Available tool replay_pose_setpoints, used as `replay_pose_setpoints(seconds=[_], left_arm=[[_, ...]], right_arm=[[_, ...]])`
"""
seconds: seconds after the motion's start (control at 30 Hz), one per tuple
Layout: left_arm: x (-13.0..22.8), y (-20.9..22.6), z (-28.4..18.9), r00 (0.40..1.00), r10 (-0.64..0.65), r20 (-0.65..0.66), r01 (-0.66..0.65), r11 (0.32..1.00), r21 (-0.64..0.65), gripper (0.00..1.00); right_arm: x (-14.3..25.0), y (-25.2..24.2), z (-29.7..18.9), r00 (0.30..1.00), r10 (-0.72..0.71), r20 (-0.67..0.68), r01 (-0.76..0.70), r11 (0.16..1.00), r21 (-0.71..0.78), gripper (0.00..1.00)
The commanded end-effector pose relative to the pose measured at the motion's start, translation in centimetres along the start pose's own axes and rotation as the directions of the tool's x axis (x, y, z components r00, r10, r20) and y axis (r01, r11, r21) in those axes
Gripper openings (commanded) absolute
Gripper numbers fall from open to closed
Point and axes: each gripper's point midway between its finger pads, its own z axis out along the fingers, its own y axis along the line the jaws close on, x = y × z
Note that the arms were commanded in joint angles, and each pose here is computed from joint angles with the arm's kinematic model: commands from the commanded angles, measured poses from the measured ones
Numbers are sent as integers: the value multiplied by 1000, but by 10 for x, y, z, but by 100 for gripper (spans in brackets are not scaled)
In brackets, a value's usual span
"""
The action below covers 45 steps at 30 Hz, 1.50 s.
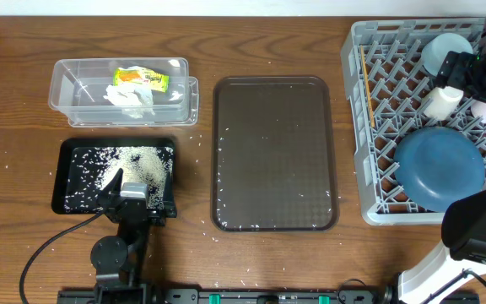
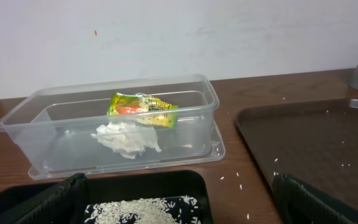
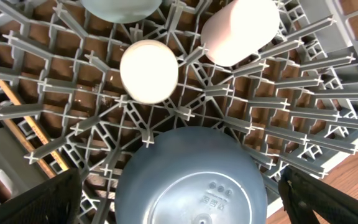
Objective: Sort waste into correct bins and load items into the dishwasher rack
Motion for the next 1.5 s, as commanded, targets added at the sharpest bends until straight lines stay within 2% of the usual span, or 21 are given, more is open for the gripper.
replay_pose_setpoints(seconds=[0.0,0.3,0.43,0.53,0.67,0.83,1.1,1.3,1.47], left_arm=[[15,-2,1,999,0,-47,0,1000,11,96],[15,-2,1,999,0,-47,0,1000,11,96],[15,-2,1,999,0,-47,0,1000,11,96],[15,-2,1,999,0,-47,0,1000,11,96],[15,-2,1,999,0,-47,0,1000,11,96],[15,-2,1,999,0,-47,0,1000,11,96],[15,-2,1,999,0,-47,0,1000,11,96],[15,-2,1,999,0,-47,0,1000,11,96],[15,-2,1,999,0,-47,0,1000,11,96]], right_arm=[[-7,-13,-54,991,42,125,-39,999,-27,99],[6,-51,-180,905,135,403,-97,989,-112,99],[20,-55,-227,844,246,477,-149,961,-232,99],[31,-52,-252,791,342,508,-189,925,-329,99],[39,-35,-272,732,361,577,-117,902,-416,99],[61,-17,-247,718,351,602,-64,893,-445,99],[116,-2,-157,762,316,565,-48,898,-437,99],[151,1,-111,737,337,586,-34,884,-466,99],[176,8,-91,698,353,623,13,863,-504,99]])
